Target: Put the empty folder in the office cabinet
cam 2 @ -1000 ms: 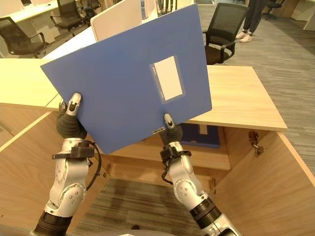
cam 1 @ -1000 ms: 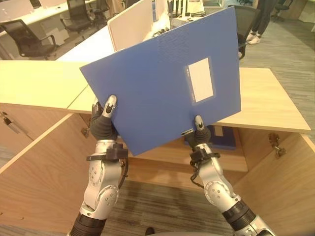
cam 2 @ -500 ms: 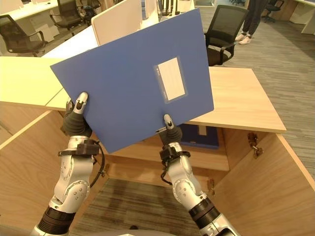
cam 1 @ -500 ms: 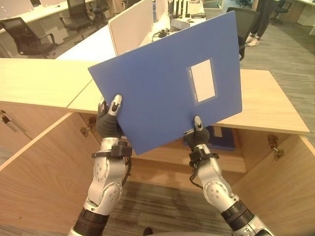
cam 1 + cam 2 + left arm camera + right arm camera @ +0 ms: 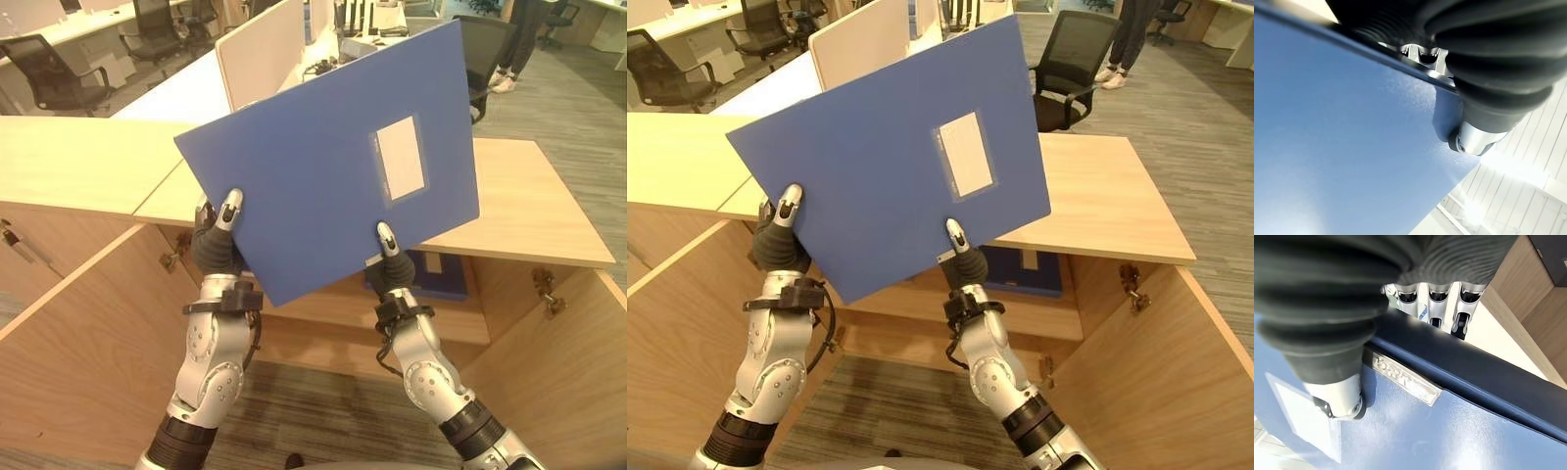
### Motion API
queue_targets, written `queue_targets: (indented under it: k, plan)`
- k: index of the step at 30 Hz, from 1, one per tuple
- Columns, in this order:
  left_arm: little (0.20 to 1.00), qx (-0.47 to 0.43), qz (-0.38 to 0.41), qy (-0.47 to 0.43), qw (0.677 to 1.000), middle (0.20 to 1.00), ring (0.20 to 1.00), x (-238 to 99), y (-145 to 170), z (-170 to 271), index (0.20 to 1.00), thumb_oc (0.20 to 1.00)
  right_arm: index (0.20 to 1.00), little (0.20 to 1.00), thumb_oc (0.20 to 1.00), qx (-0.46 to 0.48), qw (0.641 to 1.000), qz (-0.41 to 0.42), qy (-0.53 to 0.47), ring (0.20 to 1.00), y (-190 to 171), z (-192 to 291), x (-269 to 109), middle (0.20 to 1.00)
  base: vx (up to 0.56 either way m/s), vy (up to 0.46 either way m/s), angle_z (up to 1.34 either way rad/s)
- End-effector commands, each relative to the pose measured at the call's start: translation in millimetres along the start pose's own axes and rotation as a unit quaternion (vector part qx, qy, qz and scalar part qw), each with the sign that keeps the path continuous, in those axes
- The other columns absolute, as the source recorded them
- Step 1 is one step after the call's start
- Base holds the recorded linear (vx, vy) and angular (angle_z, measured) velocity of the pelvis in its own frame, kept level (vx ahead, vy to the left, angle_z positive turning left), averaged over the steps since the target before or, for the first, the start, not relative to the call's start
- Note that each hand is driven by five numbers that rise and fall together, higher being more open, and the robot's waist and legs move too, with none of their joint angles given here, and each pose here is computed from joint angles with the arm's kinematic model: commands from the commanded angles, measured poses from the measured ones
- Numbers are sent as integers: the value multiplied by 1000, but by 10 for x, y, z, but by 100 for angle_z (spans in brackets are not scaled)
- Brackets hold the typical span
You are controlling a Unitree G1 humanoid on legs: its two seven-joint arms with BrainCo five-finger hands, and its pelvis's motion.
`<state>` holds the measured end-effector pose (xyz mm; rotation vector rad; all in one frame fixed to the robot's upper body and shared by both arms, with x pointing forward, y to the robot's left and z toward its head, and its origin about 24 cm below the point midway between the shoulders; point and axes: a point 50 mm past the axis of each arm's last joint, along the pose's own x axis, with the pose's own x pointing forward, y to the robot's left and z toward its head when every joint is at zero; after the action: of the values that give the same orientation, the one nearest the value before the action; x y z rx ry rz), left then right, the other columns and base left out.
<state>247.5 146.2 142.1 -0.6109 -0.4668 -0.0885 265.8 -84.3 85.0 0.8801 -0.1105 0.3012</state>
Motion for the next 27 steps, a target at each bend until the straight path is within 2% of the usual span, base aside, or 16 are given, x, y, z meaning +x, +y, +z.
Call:
queue_targets:
  k: [1,15,16,17,19,21,25,26,27]
  plan:
    - [200,-26,-101,1,995,200,200,100,-364,-75,200,200,200,200,200,33,995,91,-38,200,434,13,142,200,0,0,0]
    - [200,-11,-88,-1,996,200,200,69,-252,-34,200,200,200,200,200,19,994,88,-56,200,370,117,119,200,0,0,0]
    - [548,11,-91,-8,996,548,548,59,-193,32,548,548,200,200,200,0,993,97,-66,200,351,198,112,200,0,0,0]
    - [1000,24,-93,-11,995,1000,1000,45,-157,66,1000,1000,200,200,200,-13,992,103,-75,200,337,258,101,200,0,0,0]
    - [1000,38,-97,-12,995,1000,1000,23,-104,105,1000,1000,200,200,200,-28,990,109,-84,200,320,330,84,200,0,0,0]
    - [1000,73,-101,-8,992,1000,1000,-37,82,214,1000,1000,200,200,200,-68,984,122,-109,200,249,539,26,200,18,-7,0]
    - [1000,81,-115,75,987,1000,1000,-263,583,266,1000,1000,200,200,200,-147,964,183,-125,200,210,873,-142,200,0,0,0]
    - [1000,80,-116,75,987,1000,1000,-265,587,266,1000,1000,200,200,200,-147,964,183,-125,200,208,872,-146,200,0,0,0]
    - [1000,80,-115,128,982,1000,1000,-422,805,241,1000,1000,200,200,200,-185,953,208,-122,200,214,969,-213,200,0,0,0]
